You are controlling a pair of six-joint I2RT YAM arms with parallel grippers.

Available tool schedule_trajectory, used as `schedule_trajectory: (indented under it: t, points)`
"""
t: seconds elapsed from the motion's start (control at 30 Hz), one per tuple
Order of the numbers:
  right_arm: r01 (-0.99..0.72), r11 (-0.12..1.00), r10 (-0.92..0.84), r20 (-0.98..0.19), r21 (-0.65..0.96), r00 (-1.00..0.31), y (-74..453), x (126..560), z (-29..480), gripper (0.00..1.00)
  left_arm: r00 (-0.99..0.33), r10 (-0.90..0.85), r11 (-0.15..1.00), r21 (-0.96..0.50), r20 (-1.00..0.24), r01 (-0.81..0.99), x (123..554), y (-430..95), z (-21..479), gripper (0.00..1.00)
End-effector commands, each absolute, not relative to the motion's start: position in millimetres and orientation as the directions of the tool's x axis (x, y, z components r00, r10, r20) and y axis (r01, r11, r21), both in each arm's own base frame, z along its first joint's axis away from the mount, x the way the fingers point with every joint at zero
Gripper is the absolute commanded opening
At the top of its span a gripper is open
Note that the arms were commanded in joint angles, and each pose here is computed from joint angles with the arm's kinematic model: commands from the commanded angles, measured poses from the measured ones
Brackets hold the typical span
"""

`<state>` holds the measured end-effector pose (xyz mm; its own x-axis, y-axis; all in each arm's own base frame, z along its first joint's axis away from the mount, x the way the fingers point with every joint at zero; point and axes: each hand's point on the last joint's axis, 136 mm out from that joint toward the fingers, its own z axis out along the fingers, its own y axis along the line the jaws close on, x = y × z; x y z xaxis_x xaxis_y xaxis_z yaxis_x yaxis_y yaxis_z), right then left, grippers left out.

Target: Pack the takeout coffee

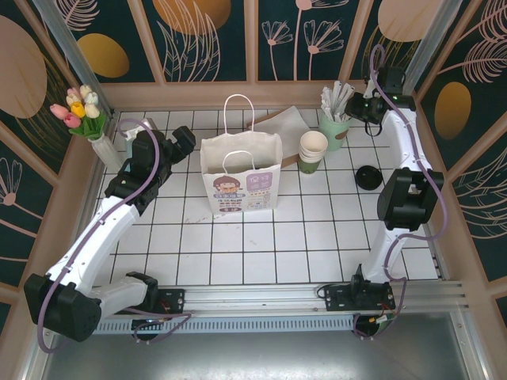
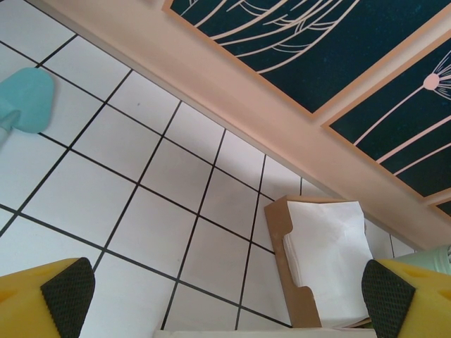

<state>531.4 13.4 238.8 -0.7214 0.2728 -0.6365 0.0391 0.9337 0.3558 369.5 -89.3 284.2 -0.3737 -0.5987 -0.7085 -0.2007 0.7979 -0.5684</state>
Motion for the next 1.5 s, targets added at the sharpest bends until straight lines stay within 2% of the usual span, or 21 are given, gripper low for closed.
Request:
schedule_trajectory:
  t: [0.0,0.2,0.33,0.73,0.93,1.17,1.47]
  points:
    - [0.034,0.934,0.264,-0.621,0.357,-0.738,16.3,531.8,231.7,0.21,-0.351,-0.614,0.786,-0.590,-0.707,-0.185,373.0,-89.5,296.0,0.98]
    - [0.023,0.937,0.255,-0.639,0.347,-0.726,18.2,530.9,238.1,0.11,-0.353,-0.613,0.786,-0.590,-0.706,-0.184,372.4,-89.7,295.4,0.98]
    - [0.028,0.951,0.236,-0.663,0.308,-0.711,16.6,529.3,245.3,0.00,-0.353,-0.611,0.788,-0.587,-0.709,-0.185,372.4,-89.3,295.3,0.99]
    - [-0.130,0.962,0.140,-0.841,0.241,-0.523,36.4,500.9,341.6,0.00,-0.338,-0.619,0.783,-0.592,-0.709,-0.191,371.8,-84.2,298.2,0.99]
    - [-0.232,0.949,0.093,-0.896,0.212,-0.435,62.2,474.9,390.8,0.00,-0.334,-0.665,0.747,-0.584,-0.668,-0.318,373.0,-64.8,273.6,0.99]
    - [-0.275,0.940,0.095,-0.928,0.204,-0.361,74.5,455.0,429.9,0.00,-0.353,-0.689,0.724,-0.588,-0.633,-0.359,375.4,-59.2,253.6,0.99]
    - [-0.464,0.870,0.036,-0.959,0.169,-0.280,138.5,408.5,487.9,0.00,-0.399,-0.695,0.719,-0.584,-0.598,-0.376,378.5,-65.9,232.0,0.98]
